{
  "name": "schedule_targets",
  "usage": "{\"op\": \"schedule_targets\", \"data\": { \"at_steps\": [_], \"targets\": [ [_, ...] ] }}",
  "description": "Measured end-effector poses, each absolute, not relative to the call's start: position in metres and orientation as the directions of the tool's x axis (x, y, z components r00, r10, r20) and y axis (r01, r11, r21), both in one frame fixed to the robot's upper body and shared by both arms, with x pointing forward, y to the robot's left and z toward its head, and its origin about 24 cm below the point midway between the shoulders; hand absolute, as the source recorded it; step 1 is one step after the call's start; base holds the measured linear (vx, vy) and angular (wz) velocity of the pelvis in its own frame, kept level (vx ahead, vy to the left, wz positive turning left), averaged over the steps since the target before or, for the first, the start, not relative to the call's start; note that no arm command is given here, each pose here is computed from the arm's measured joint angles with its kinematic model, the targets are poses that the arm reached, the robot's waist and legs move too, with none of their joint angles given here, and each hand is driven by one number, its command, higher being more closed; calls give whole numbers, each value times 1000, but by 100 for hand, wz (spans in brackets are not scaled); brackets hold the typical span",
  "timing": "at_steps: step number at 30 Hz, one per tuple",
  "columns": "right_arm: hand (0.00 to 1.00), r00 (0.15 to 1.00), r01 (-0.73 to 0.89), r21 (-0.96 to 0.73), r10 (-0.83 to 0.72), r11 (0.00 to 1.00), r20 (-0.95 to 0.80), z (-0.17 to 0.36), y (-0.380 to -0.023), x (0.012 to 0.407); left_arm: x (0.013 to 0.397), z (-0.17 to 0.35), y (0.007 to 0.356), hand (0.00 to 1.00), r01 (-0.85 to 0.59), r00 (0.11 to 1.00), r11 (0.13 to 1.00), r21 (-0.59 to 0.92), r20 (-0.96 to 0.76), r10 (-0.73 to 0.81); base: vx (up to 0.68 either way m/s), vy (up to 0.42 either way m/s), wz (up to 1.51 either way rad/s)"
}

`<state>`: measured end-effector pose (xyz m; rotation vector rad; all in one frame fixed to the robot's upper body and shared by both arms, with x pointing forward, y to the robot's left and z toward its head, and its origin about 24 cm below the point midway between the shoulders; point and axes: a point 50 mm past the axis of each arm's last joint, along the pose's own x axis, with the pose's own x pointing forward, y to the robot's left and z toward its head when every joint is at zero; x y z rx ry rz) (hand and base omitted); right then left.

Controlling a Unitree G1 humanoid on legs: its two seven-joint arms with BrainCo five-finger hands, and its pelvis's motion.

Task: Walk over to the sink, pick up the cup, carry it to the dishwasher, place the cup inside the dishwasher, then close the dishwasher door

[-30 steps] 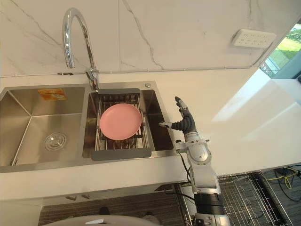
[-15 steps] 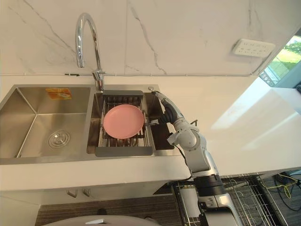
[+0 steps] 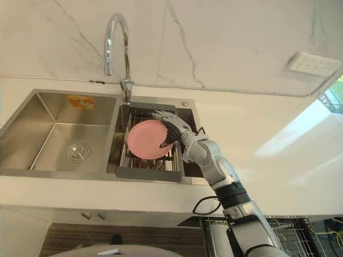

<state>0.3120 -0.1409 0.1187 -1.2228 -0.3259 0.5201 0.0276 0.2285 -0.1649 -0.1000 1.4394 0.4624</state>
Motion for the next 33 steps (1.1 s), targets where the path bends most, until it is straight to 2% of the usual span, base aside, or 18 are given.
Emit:
{"op": "schedule_targets", "data": {
  "at_steps": [10, 20, 29, 33],
  "targets": [
    [0, 800, -329, -939, 557, 98, -223, 86, -133, 317, 20, -165, 231, 0, -431, 29, 881, 193, -973, 228, -3, 10, 2],
    [0, 769, -430, -902, 536, 34, -347, 63, -135, 314, 23, -165, 231, 0, -428, 48, 886, 179, -974, 220, 17, 7, 6],
    [0, 821, -409, -912, 425, -29, -381, 39, -146, 317, 24, -165, 229, 0, -407, 50, 896, 177, -975, 215, 0, 0, 0],
    [0, 854, -359, -933, 397, -19, -337, 35, -146, 318, 25, -165, 228, 0, -391, 51, 903, 177, -976, 214, 6, 9, 3]
  ]
}}
